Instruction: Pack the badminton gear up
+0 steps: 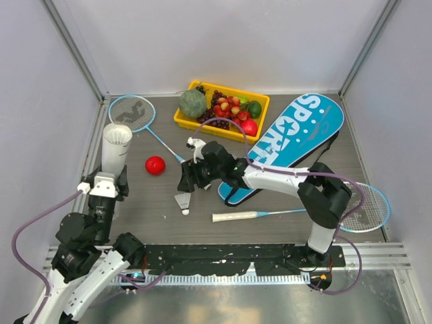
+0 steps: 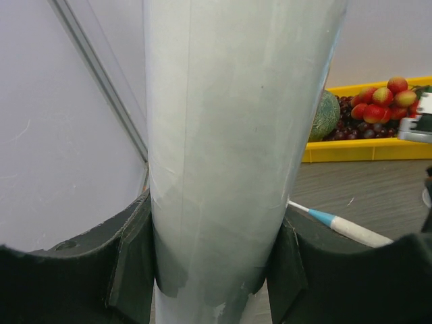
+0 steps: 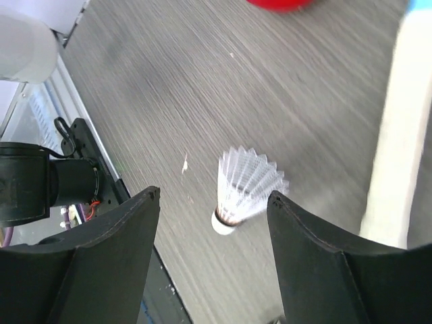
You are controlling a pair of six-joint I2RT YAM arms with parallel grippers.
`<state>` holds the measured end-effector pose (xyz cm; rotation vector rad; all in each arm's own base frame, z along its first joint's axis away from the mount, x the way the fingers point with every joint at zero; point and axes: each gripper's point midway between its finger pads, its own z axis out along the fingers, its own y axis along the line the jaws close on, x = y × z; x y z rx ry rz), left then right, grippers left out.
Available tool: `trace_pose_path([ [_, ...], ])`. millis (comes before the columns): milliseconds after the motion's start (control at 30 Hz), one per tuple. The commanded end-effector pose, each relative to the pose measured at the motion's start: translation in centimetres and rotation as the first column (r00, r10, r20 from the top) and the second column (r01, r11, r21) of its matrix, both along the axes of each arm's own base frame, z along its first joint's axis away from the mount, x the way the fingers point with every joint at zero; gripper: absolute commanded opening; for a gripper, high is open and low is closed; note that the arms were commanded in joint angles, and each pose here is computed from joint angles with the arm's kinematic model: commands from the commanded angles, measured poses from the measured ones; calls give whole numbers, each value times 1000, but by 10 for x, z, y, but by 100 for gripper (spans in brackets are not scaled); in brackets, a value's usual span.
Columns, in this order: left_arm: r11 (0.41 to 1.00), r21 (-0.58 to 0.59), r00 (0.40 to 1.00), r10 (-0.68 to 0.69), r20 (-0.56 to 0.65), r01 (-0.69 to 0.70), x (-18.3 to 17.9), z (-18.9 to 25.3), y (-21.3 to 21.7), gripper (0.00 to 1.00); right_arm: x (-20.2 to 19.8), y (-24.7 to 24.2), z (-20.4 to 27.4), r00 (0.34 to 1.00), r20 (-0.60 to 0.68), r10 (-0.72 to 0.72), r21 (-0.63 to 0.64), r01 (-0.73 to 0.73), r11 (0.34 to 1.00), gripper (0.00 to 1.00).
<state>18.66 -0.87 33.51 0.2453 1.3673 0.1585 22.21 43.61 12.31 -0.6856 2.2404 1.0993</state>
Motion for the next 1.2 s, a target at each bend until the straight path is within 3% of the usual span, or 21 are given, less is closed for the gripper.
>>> trace_pose_path([
  [0,998,-46,994,-40,105,45,-13,32,2,44,0,31,29,958,113,264,62,-272,960,69],
  [233,997,-30,992,-69,107,72,-19,36,1,44,-7,45,-8,921,-19,389,8,-389,921,63],
  [600,990,12,985,-138,108,138,-19,29,-12,44,-22,27,-36,874,-86,478,-77,-484,872,57],
  [733,989,24,985,-149,83,148,-15,22,-17,43,-28,19,-35,871,-90,484,-79,-490,868,41],
  [900,984,52,984,-172,44,170,-7,9,-27,43,-30,16,-19,885,-52,463,-50,-465,884,7],
  [1067,970,122,978,-208,-23,209,0,-8,-40,43,-20,15,23,923,-12,384,41,-383,923,5],
  [1167,955,155,967,-245,-75,254,3,-18,-51,43,-9,3,68,953,84,290,60,-295,954,5],
])
